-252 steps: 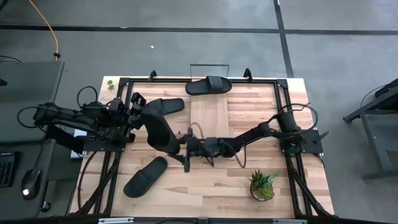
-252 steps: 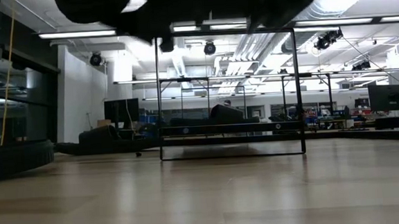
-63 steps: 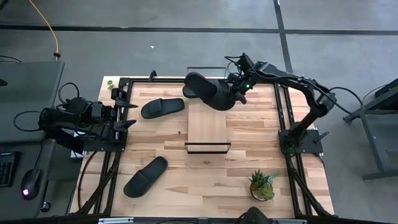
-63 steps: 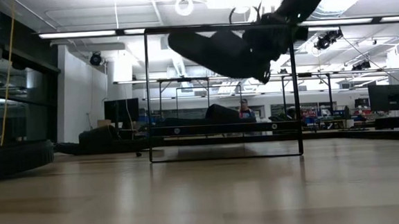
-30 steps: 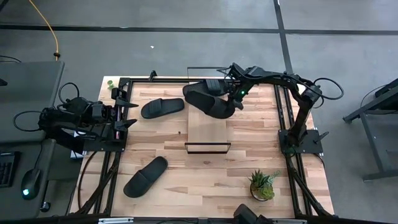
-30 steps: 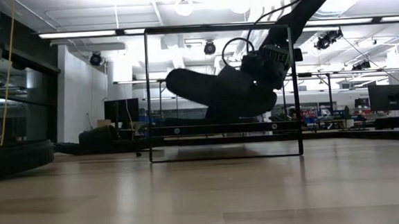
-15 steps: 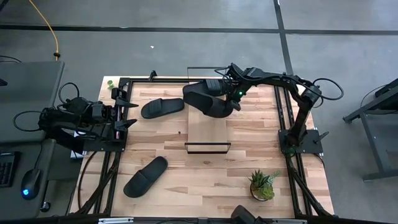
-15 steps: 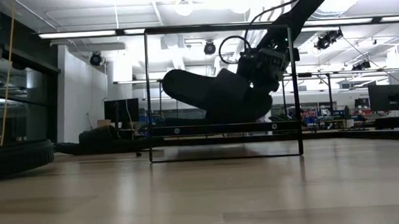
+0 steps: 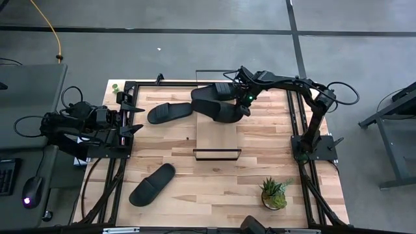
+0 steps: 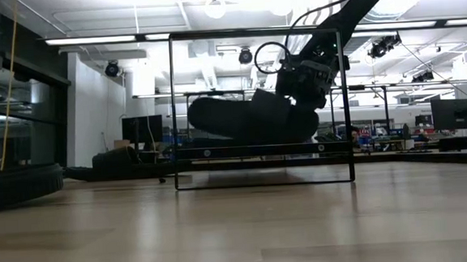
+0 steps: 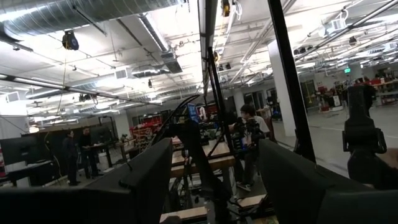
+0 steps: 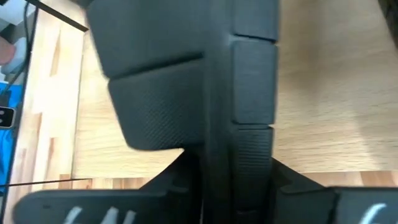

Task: Pick and place slides into the shelf
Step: Put the black slide on the shelf

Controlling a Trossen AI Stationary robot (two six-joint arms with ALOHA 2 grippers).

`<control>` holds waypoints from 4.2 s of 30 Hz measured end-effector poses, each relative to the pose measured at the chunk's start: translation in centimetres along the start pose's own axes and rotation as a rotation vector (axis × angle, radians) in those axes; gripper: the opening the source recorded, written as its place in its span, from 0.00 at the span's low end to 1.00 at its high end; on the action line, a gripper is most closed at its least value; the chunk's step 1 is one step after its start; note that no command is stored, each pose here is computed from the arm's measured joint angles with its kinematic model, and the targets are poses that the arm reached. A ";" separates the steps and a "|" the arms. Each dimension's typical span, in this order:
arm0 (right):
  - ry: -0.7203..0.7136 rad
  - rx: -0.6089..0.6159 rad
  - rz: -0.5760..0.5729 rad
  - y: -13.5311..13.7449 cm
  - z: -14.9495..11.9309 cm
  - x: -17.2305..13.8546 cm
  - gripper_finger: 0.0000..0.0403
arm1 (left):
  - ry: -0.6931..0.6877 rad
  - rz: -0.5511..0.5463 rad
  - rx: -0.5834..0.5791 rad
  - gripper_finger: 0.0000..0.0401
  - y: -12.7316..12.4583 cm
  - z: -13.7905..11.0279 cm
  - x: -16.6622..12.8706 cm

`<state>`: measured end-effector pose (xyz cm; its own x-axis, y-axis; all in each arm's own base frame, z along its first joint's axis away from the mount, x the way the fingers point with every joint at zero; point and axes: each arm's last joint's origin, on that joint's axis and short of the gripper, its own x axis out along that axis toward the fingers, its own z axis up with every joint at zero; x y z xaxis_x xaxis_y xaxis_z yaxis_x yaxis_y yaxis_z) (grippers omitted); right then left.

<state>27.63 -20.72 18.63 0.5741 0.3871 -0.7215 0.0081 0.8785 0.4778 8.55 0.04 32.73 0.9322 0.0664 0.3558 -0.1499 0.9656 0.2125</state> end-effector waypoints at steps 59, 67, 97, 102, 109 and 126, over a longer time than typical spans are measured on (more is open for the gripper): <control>0.068 -0.008 -0.400 1.9 4.7 -1.7 0.64 | 0.026 0.024 0.020 0.56 0.0 -0.2 0.0; 0.070 -0.065 -0.271 4.3 5.5 -0.1 0.64 | 0.027 0.027 0.020 0.56 0.0 -0.2 0.0; 0.107 -0.218 -0.382 8.8 6.6 3.6 0.64 | 0.031 0.026 0.020 0.56 0.0 -0.2 0.0; 0.111 -0.241 -0.380 9.1 6.7 3.7 0.64 | 0.031 0.026 0.020 0.56 0.0 -0.2 0.0; 0.121 -0.299 -0.370 9.7 6.7 4.2 0.64 | 0.032 0.026 0.021 0.56 0.0 -0.2 0.0; 0.063 -0.379 -0.137 12.8 7.1 6.0 0.64 | 0.031 0.026 0.020 0.56 0.0 -0.2 0.0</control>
<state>36.95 -9.15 23.98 0.5371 0.2656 -0.8006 -0.2280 0.9595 0.1654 8.62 0.13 32.52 0.9378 0.0994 0.3328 -0.1805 0.9581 0.2224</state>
